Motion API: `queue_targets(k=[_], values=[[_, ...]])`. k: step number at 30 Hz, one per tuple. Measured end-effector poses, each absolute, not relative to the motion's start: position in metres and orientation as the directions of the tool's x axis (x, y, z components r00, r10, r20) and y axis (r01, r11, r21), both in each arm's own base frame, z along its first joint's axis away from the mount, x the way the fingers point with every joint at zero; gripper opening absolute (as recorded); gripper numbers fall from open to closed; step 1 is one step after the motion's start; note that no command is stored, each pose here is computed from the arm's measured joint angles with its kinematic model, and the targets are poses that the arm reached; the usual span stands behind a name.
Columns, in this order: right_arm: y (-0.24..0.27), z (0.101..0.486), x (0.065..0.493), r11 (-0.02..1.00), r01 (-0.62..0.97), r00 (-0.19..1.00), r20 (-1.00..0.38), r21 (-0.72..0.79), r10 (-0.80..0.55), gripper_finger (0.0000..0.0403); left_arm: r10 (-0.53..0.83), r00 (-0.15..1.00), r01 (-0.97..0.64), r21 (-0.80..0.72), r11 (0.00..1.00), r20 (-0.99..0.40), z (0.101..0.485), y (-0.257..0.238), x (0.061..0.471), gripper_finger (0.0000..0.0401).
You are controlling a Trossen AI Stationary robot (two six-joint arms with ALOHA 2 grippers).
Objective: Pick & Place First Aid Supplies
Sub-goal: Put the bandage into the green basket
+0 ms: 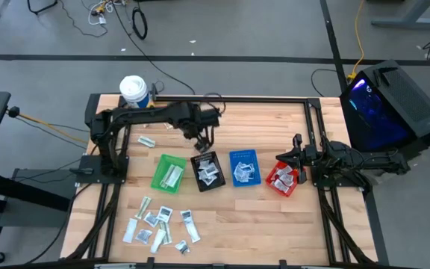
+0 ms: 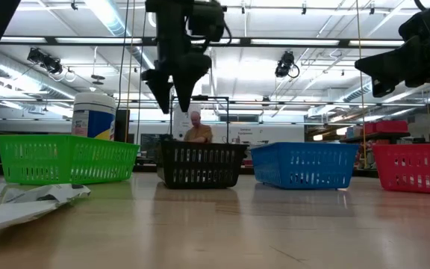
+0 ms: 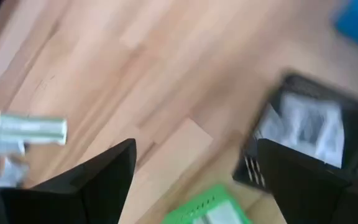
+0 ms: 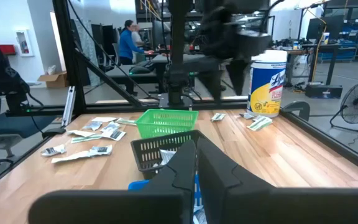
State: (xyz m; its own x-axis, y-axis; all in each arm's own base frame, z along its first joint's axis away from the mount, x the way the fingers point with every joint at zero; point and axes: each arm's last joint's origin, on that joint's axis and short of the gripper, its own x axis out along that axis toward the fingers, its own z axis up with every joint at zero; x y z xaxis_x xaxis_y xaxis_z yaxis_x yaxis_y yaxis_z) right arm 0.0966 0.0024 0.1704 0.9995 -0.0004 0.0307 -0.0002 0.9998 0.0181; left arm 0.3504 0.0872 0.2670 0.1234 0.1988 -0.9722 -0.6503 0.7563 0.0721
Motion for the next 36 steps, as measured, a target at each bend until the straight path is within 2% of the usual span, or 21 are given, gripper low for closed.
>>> queue_targets(k=[3,7,13,16,28,36], values=[[0.002,0.17,0.097,1.0,0.0,1.0,0.031,0.018,0.0,0.0023,0.211,0.112,-0.773,0.048,0.633,-0.971,0.267,0.104,0.346,0.0342],[0.002,0.17,0.097,1.0,0.0,1.0,0.031,0.018,0.0,0.0023,0.218,0.103,-0.849,0.029,0.528,-0.971,0.267,0.12,0.341,0.0342],[0.002,0.17,0.097,1.0,0.0,1.0,0.031,0.018,0.0,0.0023,0.239,0.09,-0.88,0.036,0.474,-0.967,0.267,0.124,0.339,0.0342],[0.002,0.17,0.097,1.0,-0.001,1.0,0.031,0.018,0.0,0.0023,0.281,0.071,-0.922,0.045,0.386,-0.957,0.265,0.127,0.337,0.0342],[0.002,0.17,0.097,1.0,0.0,1.0,0.031,0.018,0.0,0.0023,0.297,-0.103,-0.992,0.118,0.034,-0.949,0.226,0.147,0.312,0.0342],[0.002,0.17,0.097,1.0,-0.001,1.0,0.031,0.018,0.0,0.0023,0.28,-0.136,-0.988,0.108,-0.113,-0.95,0.212,0.142,0.298,0.0342]])
